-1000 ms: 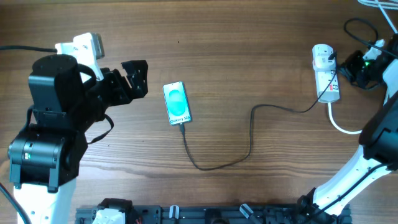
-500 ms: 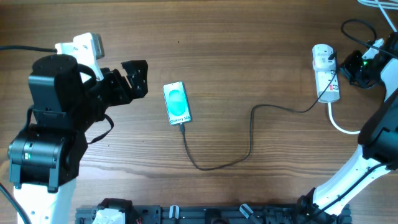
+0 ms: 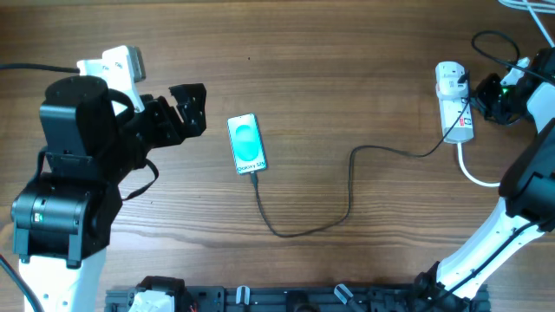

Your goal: Plug charger to phone and switch on socket

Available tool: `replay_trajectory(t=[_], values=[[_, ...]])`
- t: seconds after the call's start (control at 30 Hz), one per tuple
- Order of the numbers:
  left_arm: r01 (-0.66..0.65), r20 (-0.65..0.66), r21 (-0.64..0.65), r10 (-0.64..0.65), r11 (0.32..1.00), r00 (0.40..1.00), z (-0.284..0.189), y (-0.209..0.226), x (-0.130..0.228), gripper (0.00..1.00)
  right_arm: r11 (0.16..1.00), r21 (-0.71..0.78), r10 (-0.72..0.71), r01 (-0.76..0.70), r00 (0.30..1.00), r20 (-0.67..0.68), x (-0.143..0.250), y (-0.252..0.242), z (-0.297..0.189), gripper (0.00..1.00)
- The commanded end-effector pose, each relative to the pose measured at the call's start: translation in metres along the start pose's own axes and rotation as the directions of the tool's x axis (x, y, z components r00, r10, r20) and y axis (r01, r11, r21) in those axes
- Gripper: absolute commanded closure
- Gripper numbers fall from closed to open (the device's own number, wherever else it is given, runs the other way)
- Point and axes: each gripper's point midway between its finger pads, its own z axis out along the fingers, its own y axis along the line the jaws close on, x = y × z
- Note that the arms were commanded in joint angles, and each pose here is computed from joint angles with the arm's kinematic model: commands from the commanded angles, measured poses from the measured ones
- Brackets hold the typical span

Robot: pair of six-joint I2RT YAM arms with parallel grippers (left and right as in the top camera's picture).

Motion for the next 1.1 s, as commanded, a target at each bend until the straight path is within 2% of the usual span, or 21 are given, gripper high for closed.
replay_trajectory(t=[0.0,0.23,0.4,0.9,0.97,1.07], values=[[0.001,0.009,-0.012,-0.001,1.000,1.000,0.000,0.003,-0.002,0.00,1.000,-0.013,-0.011,0.010,0.997,-0.081,0.023,0.003,0.016,0.96],[0.001,0.009,-0.012,-0.001,1.000,1.000,0.000,0.003,-0.002,0.00,0.997,-0.018,-0.081,0.080,0.991,-0.106,0.031,0.013,0.020,0.96],[0.001,0.009,-0.012,-0.001,1.000,1.000,0.000,0.003,-0.002,0.00,0.993,0.035,-0.107,0.113,0.985,-0.132,0.041,0.018,0.026,0.96],[0.001,0.009,-0.012,-0.001,1.000,1.000,0.000,0.003,-0.002,0.00,0.996,0.061,-0.051,0.065,0.979,-0.200,0.059,0.015,0.023,0.96],[0.001,0.009,-0.012,-0.001,1.000,1.000,0.000,0.003,-0.002,0.00,0.996,0.087,0.005,0.011,0.985,-0.174,0.051,0.009,0.021,0.96],[0.001,0.009,-0.012,-0.001,1.000,1.000,0.000,0.003,-0.002,0.00,0.984,0.133,0.136,-0.123,0.986,-0.093,0.022,-0.007,-0.013,0.96]])
